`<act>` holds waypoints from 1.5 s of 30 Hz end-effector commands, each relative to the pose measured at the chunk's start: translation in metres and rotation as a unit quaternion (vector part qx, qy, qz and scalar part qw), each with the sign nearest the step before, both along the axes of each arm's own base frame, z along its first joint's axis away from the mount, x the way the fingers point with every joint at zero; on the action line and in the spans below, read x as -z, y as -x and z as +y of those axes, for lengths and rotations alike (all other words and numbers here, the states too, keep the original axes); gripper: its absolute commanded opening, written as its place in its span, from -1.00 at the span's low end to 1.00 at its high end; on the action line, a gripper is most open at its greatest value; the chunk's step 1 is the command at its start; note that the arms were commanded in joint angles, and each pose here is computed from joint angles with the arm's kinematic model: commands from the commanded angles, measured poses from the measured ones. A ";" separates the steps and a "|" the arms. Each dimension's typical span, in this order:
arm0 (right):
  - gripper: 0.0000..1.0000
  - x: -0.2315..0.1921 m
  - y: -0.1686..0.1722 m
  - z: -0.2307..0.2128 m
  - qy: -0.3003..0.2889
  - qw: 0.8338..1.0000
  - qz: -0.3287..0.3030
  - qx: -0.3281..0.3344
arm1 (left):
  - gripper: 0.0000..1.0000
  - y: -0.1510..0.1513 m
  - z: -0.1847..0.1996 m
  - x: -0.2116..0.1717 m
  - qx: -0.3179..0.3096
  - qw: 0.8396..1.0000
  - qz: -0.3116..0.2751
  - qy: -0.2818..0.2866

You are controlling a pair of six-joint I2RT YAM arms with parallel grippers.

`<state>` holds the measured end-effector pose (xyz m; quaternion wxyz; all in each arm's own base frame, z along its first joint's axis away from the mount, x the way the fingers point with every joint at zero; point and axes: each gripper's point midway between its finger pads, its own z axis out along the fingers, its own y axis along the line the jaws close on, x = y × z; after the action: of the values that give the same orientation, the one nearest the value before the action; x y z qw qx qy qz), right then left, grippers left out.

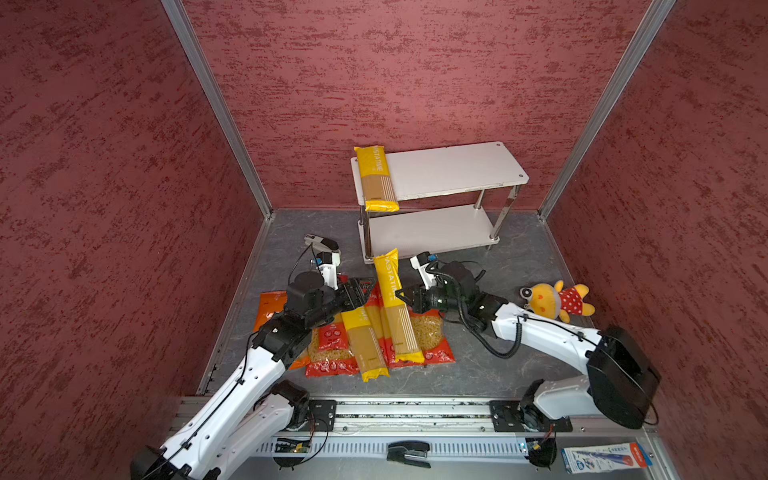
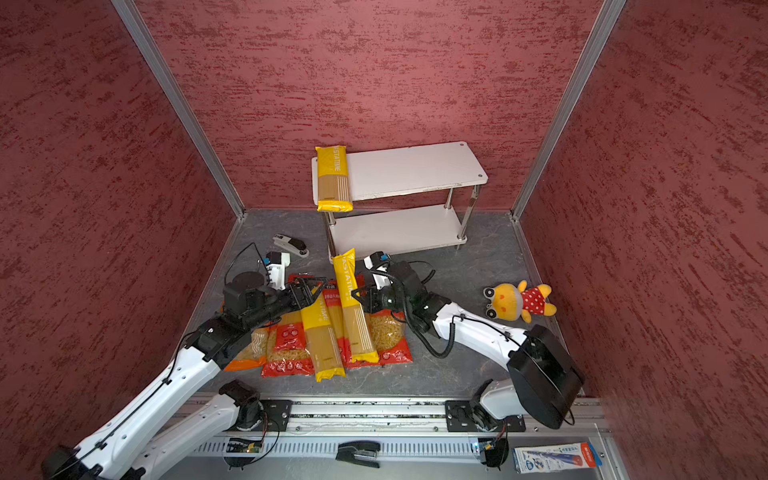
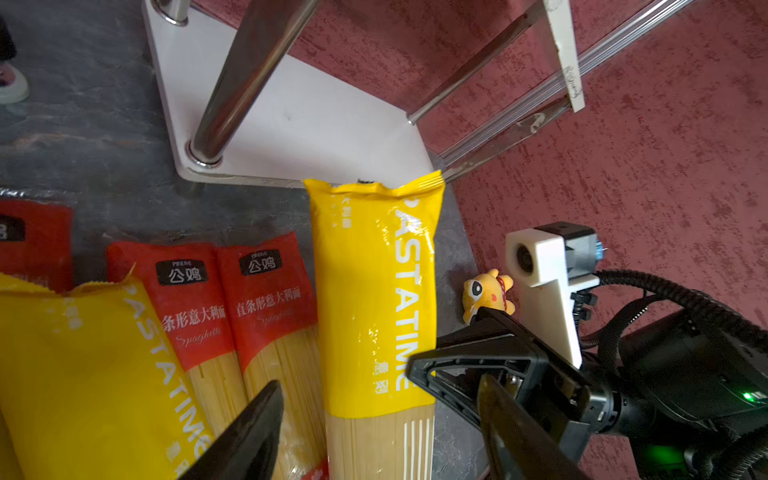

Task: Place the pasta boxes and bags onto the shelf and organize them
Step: 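Lift the yellow pack upright with the right gripper while the left gripper grasps its top, then carry the upright pack with both grippers up onto the upper shelf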

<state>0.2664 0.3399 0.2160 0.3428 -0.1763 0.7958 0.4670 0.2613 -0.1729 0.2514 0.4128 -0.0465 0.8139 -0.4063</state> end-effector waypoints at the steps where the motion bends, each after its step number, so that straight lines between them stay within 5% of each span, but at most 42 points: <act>1: -1.00 -0.100 -0.007 -0.003 -0.087 0.981 -0.171 0.006 | 0.47 -0.005 -0.006 -0.039 0.028 0.996 -0.084 0.024; 8: -1.00 -0.149 0.006 -0.012 -0.110 0.956 -0.272 -0.014 | 0.46 0.000 -0.018 -0.074 0.089 0.973 -0.210 0.022; 17: -1.00 -0.204 0.013 -0.023 -0.150 0.925 -0.348 -0.025 | 0.45 -0.011 -0.032 -0.088 0.185 0.948 -0.253 0.058; 34: -1.00 -0.256 0.029 -0.021 -0.214 0.901 -0.367 -0.085 | 0.41 -0.007 -0.054 -0.131 0.277 0.897 -0.333 0.090; 38: -1.00 -0.254 0.030 -0.020 -0.218 0.903 -0.359 -0.091 | 0.15 -0.002 -0.064 -0.140 0.310 0.884 -0.334 0.104; 45: -1.00 -0.245 0.025 -0.020 -0.212 0.911 -0.345 -0.085 | -0.70 0.001 -0.072 -0.147 0.325 0.877 -0.337 0.104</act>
<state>0.2598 0.3286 0.4071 0.5325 -0.3025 0.5729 0.5447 0.2704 -0.2401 0.3844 0.4980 0.2926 0.5683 -0.5859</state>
